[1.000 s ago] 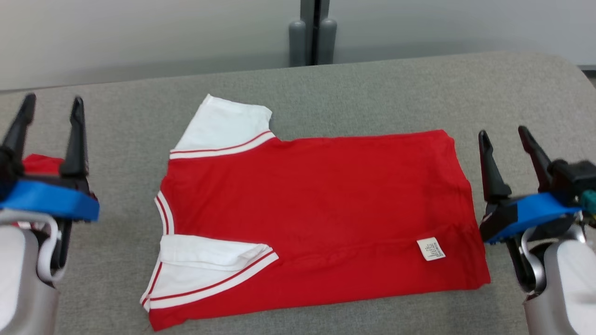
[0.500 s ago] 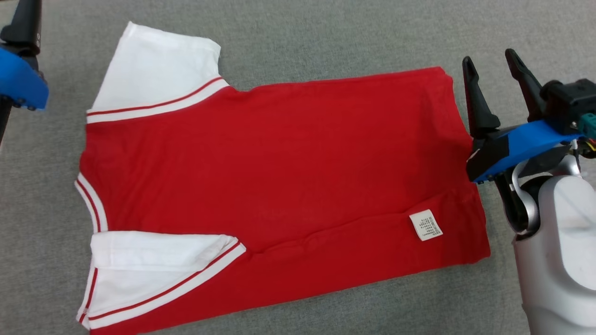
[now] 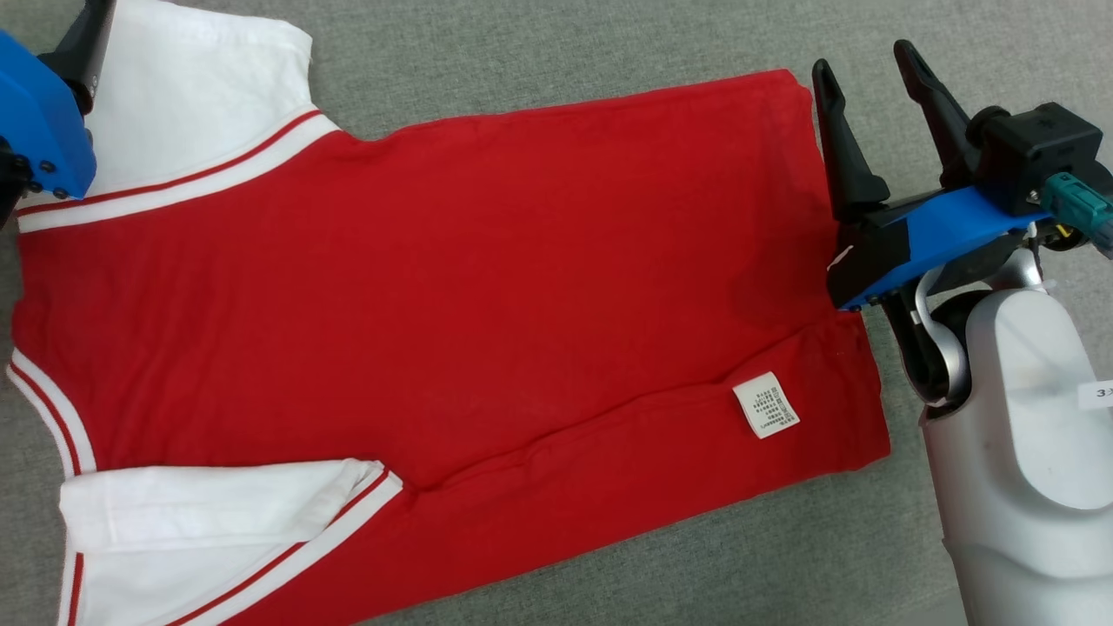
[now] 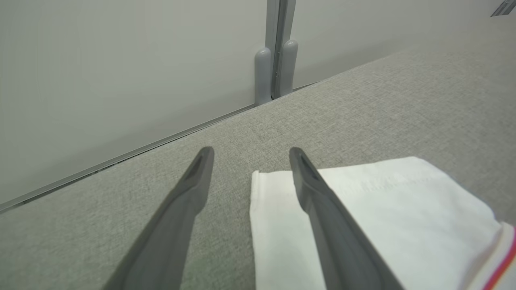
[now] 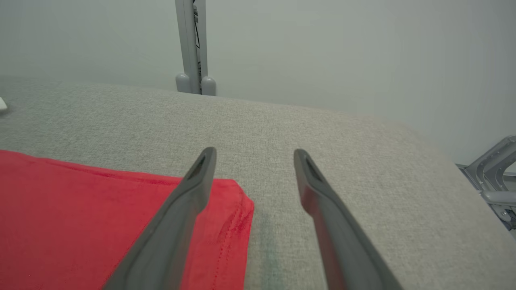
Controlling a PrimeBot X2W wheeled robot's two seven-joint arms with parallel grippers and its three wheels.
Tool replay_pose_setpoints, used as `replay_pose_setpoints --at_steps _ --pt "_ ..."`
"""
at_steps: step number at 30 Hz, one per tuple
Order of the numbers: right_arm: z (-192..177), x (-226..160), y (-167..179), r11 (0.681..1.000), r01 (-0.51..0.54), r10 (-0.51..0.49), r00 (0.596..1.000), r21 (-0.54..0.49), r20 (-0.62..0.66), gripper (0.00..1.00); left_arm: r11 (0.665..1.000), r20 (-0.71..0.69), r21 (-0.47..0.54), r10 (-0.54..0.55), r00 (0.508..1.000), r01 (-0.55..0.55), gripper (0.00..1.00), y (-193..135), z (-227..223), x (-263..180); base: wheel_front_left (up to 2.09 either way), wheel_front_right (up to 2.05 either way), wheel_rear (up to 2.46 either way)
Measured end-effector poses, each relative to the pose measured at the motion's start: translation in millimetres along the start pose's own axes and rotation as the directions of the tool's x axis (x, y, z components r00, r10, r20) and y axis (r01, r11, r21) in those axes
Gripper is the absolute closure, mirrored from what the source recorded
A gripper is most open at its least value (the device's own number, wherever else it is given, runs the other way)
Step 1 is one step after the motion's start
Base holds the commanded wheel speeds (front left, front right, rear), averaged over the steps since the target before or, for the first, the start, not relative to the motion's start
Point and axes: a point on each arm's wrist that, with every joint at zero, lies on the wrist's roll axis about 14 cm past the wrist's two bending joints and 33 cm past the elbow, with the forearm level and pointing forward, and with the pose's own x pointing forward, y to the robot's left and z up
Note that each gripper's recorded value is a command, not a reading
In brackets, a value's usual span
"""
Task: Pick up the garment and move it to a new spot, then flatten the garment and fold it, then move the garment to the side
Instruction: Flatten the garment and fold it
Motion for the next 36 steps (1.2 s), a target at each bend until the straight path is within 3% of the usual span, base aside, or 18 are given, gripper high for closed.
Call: replay_pose_setpoints --at_steps 7,13,14,15,16,26,36 --pt "-7 1 -4 1.0 0.01 -0.01 1.0 -0.001 -0.014 0.0 0.999 -0.139 -0.033 -0.027 0.99 0.023 0.0 -3 -36 10 0.0 0.0 0.0" --pt "-10 1 -4 1.0 0.009 -0.009 1.0 -0.002 -0.026 0.0 0.995 -0.201 -0.092 -0.066 0.977 0.049 0.0 -10 -41 13 0.0 0.0 0.0" --pt "-11 1 -3 1.0 0.007 -0.007 0.999 -0.002 -0.033 0.0 0.993 -0.21 -0.105 -0.078 0.975 0.057 0.29 -13 -41 13 0.0 0.0 0.0" --pt "-13 1 -2 1.0 0.005 -0.005 0.999 -0.001 -0.045 0.0 0.991 -0.219 -0.114 -0.086 0.972 0.062 0.7 -15 -42 13 0.0 0.0 0.0" --pt "-14 2 -2 1.0 0.003 -0.003 0.999 0.0 -0.051 0.0 0.992 -0.224 -0.109 -0.091 0.97 0.068 1.0 -16 -42 12 0.0 0.0 0.0" --pt "-22 2 -2 1.0 -0.024 0.024 0.987 -0.004 -0.158 0.0 0.995 -0.17 -0.038 -0.095 0.981 0.09 1.0 -25 -23 3 0.0 0.0 0.0" --pt "-56 12 9 0.997 -0.08 0.072 0.935 -0.007 -0.348 0.0 0.996 -0.117 -0.02 -0.093 0.989 0.091 1.0 -24 -13 -6 0.0 0.0 0.0"
